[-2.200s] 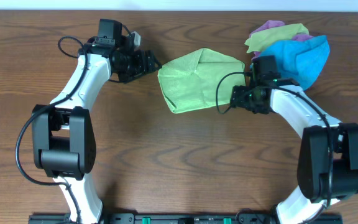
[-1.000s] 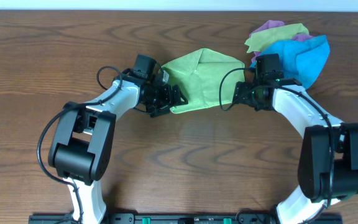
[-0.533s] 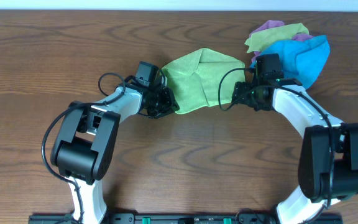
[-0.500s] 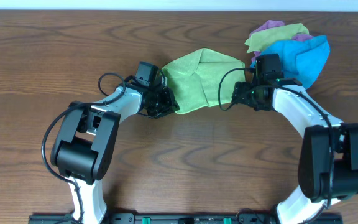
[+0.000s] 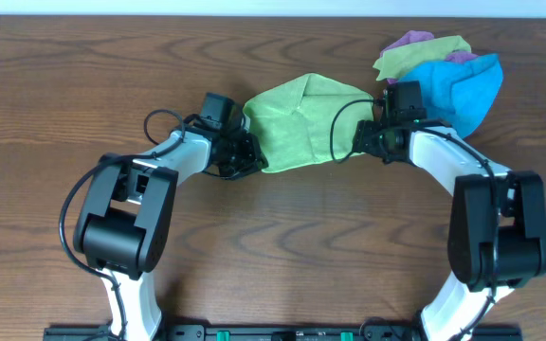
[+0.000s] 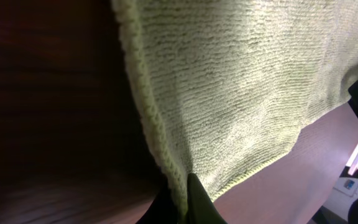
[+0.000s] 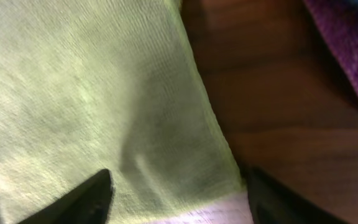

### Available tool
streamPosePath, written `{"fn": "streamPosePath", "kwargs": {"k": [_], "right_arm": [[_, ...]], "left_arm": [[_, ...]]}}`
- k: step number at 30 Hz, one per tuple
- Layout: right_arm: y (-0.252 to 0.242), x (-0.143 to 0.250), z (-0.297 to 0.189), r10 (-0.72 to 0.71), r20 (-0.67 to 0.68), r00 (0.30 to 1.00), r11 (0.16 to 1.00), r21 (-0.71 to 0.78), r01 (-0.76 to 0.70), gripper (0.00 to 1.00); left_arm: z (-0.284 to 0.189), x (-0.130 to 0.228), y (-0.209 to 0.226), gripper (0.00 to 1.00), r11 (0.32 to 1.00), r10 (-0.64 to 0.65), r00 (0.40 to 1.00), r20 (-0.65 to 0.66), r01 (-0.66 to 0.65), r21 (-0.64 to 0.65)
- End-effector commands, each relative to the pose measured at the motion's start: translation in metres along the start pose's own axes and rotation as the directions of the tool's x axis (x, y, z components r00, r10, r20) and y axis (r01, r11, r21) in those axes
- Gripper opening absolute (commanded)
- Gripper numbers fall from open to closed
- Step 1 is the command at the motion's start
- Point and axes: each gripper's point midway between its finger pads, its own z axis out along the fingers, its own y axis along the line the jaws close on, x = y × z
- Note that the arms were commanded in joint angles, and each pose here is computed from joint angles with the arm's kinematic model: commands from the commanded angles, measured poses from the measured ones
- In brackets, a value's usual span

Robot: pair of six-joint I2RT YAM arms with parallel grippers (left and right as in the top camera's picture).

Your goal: Fold the cloth

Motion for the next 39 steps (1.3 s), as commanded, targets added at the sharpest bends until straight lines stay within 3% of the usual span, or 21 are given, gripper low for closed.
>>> {"fn": "streamPosePath", "kwargs": {"k": [1, 4, 9, 19, 30, 39], "right_arm": [[-0.01, 0.023, 0.023, 0.045, -0.081, 0.996, 0.999, 0.017, -0.043, 0.63], [-0.009, 0.018, 0.025, 0.041, -0.061, 0.997, 0.999, 0.009, -0.041, 0.51], [-0.001, 0.019, 0.024, 0.041, -0.071, 0.997, 0.998, -0.035, -0.043, 0.02], [0.011, 0.04, -0.01, 0.047, -0.172, 0.984, 0.994, -0.086, -0.062, 0.01], [0.04, 0.009, -0.107, 0.006, 0.022, 1.0, 0.985, -0.173, -0.002, 0.01], [0.04, 0.039, -0.118, -0.002, -0.09, 0.996, 0.983, -0.184, -0.015, 0.01]], "left_arm": [[0.0, 0.0, 0.015, 0.06, 1.0, 0.022, 1.0, -0.016, -0.023, -0.013], [-0.004, -0.003, 0.019, 0.06, 1.0, 0.011, 1.0, -0.009, -0.011, -0.015], [-0.007, -0.004, 0.018, 0.06, 1.0, 0.025, 1.0, -0.015, -0.025, 0.012], [-0.035, 0.002, 0.019, 0.06, 0.996, 0.065, 0.997, -0.051, -0.062, 0.059], [-0.104, 0.008, -0.021, 0.06, 0.984, 0.159, 0.986, 0.055, -0.162, 0.076], [-0.113, 0.037, -0.013, 0.06, 0.987, 0.158, 0.987, -0.033, -0.157, 0.036]]}}
